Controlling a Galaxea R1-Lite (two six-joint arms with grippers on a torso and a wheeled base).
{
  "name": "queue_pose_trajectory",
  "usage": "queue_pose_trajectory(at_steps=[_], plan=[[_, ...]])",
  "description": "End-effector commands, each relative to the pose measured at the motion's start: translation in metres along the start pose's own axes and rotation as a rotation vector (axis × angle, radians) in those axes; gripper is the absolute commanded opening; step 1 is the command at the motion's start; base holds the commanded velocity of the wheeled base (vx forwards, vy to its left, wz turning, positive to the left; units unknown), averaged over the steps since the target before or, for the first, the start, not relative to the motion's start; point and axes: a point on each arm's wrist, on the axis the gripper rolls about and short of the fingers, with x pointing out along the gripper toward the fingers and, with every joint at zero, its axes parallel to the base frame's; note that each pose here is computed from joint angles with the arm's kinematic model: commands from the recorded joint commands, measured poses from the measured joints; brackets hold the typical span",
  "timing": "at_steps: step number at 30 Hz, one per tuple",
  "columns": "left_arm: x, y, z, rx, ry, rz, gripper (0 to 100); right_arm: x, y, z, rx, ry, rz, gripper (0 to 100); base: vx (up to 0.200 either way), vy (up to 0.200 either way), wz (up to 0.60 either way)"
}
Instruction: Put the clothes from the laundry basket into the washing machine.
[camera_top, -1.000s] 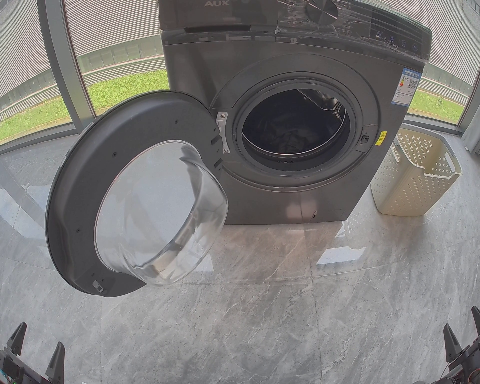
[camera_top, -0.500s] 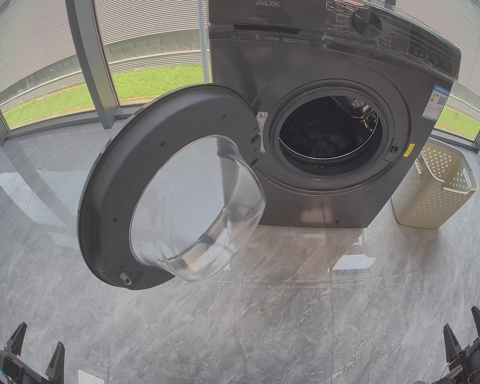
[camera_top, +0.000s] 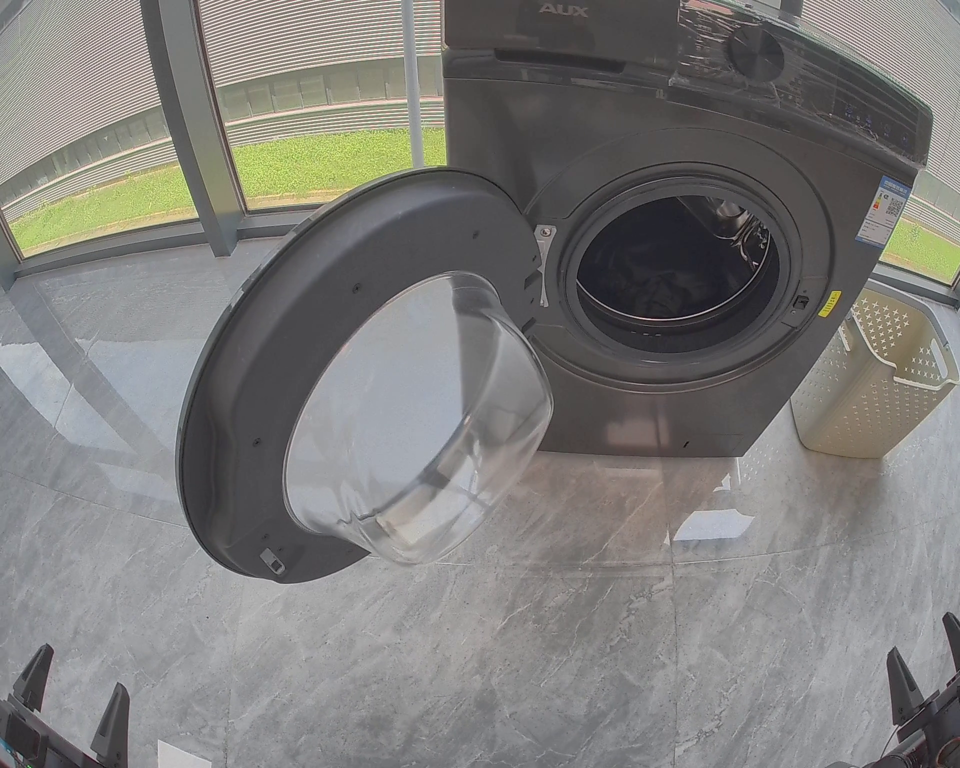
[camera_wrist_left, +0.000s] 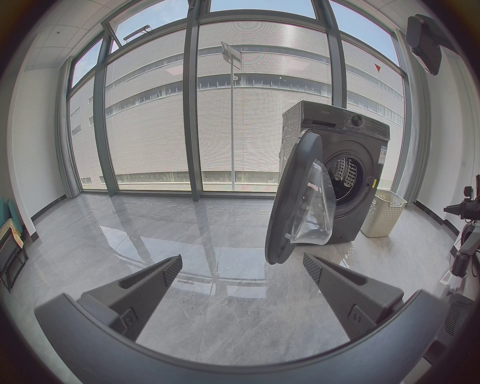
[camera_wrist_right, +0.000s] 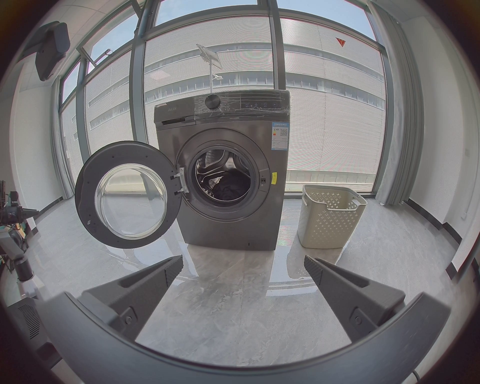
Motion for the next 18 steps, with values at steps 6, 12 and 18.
queue_pose_trajectory(at_steps=[6, 12, 18], plan=[[-0.013, -0.001, 0.068, -0.051, -0.205, -0.034, 100, 0.0, 0.0, -0.005, 0.0, 0.0, 0.001, 100, 0.0, 0.0, 0.0], [0.045, -0.008, 0.1, -0.069, 0.082, -0.341, 100, 0.0, 0.0, -0.005, 0.003, 0.003, 0.0, 100, 0.0, 0.0, 0.0], [0.1, -0.017, 0.116, -0.083, 0.16, -0.485, 100, 0.0, 0.0, -0.005, 0.004, 0.003, 0.0, 100, 0.0, 0.0, 0.0]])
